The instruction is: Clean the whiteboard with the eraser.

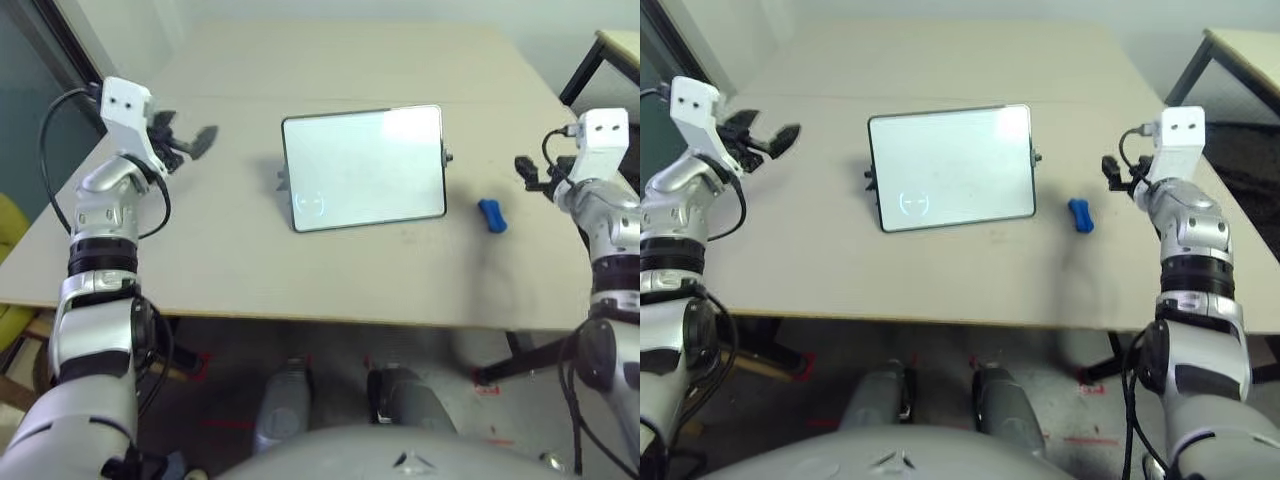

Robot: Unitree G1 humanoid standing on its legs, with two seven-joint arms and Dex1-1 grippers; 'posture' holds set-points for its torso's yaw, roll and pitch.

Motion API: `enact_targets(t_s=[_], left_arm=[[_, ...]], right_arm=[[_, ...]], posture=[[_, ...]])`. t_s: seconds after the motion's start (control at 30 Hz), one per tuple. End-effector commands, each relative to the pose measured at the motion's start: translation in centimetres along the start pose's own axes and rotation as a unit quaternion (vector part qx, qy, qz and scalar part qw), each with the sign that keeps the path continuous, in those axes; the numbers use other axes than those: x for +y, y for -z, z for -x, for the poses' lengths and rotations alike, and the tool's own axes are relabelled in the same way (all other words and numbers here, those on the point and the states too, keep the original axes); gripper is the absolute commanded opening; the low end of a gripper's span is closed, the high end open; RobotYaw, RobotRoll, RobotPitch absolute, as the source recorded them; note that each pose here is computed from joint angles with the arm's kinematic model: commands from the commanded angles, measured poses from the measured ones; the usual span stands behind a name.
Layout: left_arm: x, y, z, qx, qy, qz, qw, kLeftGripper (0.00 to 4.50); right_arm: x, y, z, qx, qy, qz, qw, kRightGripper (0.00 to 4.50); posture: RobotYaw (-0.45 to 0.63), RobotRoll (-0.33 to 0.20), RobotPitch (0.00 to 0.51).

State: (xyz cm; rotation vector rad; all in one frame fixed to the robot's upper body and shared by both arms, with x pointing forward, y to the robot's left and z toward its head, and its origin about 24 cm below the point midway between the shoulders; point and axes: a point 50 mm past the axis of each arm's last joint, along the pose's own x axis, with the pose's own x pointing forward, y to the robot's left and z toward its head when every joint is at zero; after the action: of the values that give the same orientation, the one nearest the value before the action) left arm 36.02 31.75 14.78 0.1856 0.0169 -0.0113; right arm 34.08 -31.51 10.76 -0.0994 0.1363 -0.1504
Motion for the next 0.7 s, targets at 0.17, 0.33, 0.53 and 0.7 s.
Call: enact_targets(t_s=[0.17,0.33,0.53,0.7], left_arm=[[0.7,2.5,0.4,0.012,-0.107,0.007,0.994,4.5],[1.3,3.3,1.0,0.013,-0.148,0.013,0.989,4.5],[1.8,3.0,1.1,0.001,-0.18,0.025,0.983,4.5],[2.1,3.0,1.3,-0.001,-0.191,0.02,0.981,4.5]], right_arm=[[-0.1,1.4,0.6,-0.093,0.072,0.005,0.993,4.47],[-0.1,1.8,0.7,-0.116,0.102,-0.022,0.988,4.47],[0.3,2.9,0.7,-0.104,0.113,-0.028,0.988,4.47],[0.4,3.4,0.6,-0.092,0.119,-0.036,0.988,4.47]], posture=[[0.19,0.0,0.036],[0.19,0.0,0.044],[0.21,0.0,0.038],[0.21,0.0,0.035]])
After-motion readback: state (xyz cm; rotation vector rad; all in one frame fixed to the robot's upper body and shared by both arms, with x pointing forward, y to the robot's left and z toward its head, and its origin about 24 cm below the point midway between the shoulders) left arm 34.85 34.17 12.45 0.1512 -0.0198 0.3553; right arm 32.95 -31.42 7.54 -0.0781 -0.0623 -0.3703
